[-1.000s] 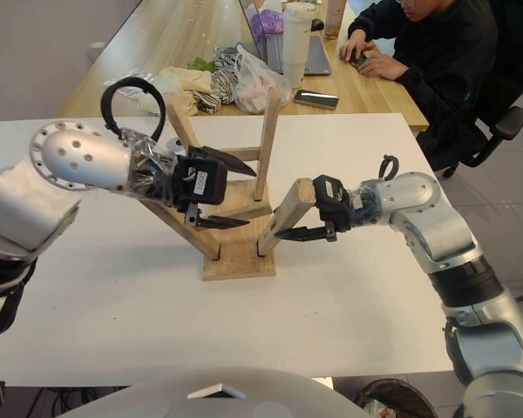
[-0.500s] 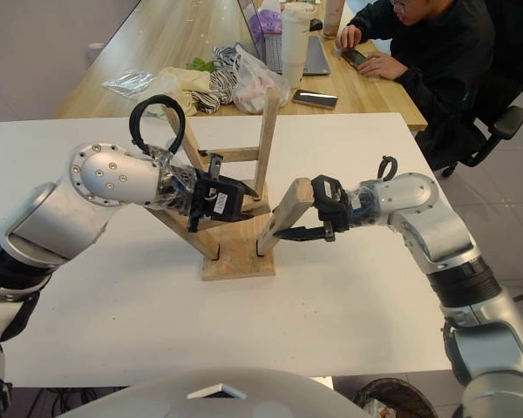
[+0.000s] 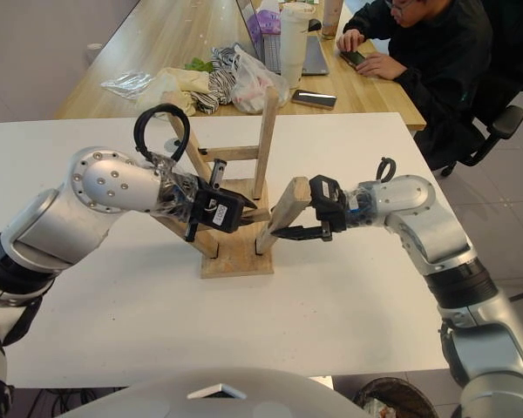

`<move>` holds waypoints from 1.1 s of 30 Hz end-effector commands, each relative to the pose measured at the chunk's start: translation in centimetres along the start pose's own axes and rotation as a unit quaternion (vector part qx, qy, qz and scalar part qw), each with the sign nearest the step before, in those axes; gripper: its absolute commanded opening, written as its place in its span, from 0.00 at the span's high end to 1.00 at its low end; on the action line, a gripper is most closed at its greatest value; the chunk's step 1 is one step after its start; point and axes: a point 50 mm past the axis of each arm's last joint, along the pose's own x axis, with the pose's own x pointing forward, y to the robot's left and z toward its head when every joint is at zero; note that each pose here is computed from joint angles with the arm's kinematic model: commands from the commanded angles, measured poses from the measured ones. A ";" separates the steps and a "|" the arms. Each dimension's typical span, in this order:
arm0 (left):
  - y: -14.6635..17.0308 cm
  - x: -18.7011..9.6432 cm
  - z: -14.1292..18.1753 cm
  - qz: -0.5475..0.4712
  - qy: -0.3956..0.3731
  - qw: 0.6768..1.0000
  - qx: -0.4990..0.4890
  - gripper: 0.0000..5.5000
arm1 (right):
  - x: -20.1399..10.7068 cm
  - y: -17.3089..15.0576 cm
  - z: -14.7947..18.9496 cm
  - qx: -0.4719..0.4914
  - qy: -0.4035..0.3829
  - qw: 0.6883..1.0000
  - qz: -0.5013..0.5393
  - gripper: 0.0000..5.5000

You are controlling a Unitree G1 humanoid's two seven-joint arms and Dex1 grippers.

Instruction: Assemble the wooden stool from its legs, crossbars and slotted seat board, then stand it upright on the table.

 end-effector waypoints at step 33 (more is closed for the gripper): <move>-3.4 6.1 -3.1 -0.162 0.010 0.986 -0.032 0.88 | 3.8 0.5 -1.7 0.067 0.111 0.991 -0.017 0.64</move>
